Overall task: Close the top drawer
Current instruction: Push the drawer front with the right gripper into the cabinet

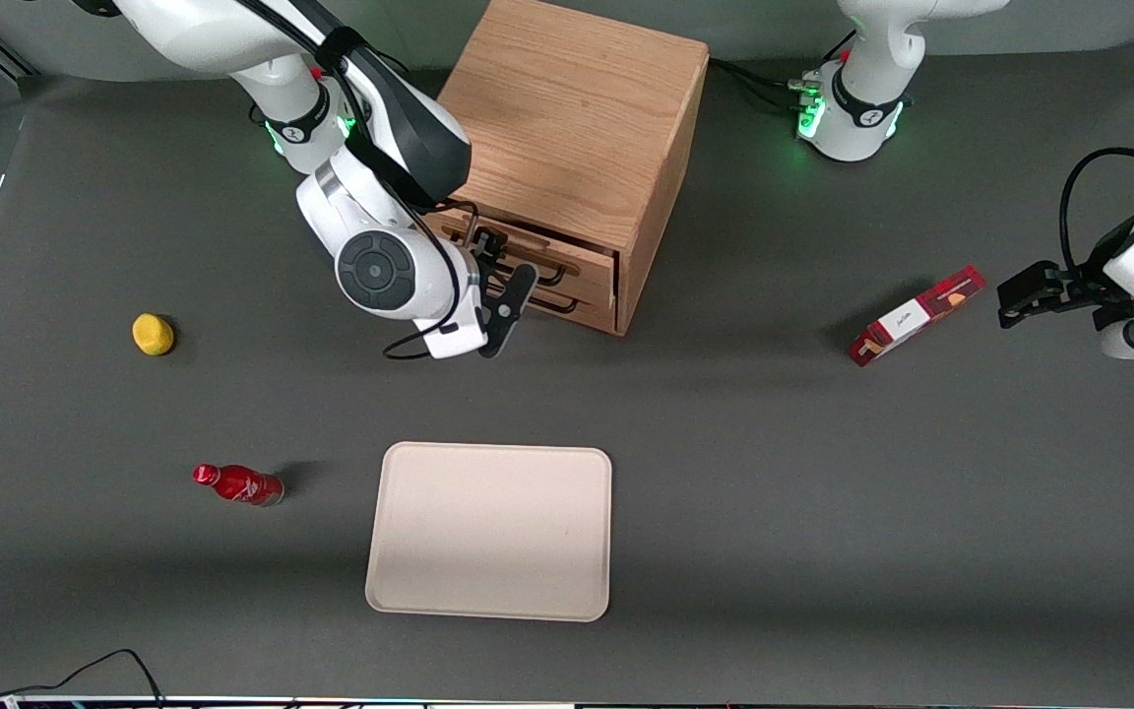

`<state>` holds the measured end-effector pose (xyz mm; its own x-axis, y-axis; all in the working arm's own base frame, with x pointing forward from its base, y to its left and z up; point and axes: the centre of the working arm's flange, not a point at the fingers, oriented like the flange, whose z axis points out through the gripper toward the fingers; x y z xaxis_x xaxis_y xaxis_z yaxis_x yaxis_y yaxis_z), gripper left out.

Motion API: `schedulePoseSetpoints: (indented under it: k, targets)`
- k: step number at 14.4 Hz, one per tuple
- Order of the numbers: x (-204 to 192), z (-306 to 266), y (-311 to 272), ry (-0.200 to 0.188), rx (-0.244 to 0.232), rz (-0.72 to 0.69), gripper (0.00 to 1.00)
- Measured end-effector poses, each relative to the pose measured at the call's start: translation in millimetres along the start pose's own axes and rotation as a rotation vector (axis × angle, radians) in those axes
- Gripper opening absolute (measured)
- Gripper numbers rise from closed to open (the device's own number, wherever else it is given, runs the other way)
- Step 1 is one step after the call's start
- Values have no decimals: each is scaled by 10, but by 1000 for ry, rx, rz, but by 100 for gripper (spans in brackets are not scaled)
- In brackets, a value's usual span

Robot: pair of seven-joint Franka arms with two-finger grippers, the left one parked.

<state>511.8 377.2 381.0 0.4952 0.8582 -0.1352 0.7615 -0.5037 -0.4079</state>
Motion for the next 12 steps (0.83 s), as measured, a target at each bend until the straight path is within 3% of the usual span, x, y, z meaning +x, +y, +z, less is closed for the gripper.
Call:
schedulePoseSetpoints:
  k: [12]
  targets:
    - [-29,-138,-106,14,31,8,100]
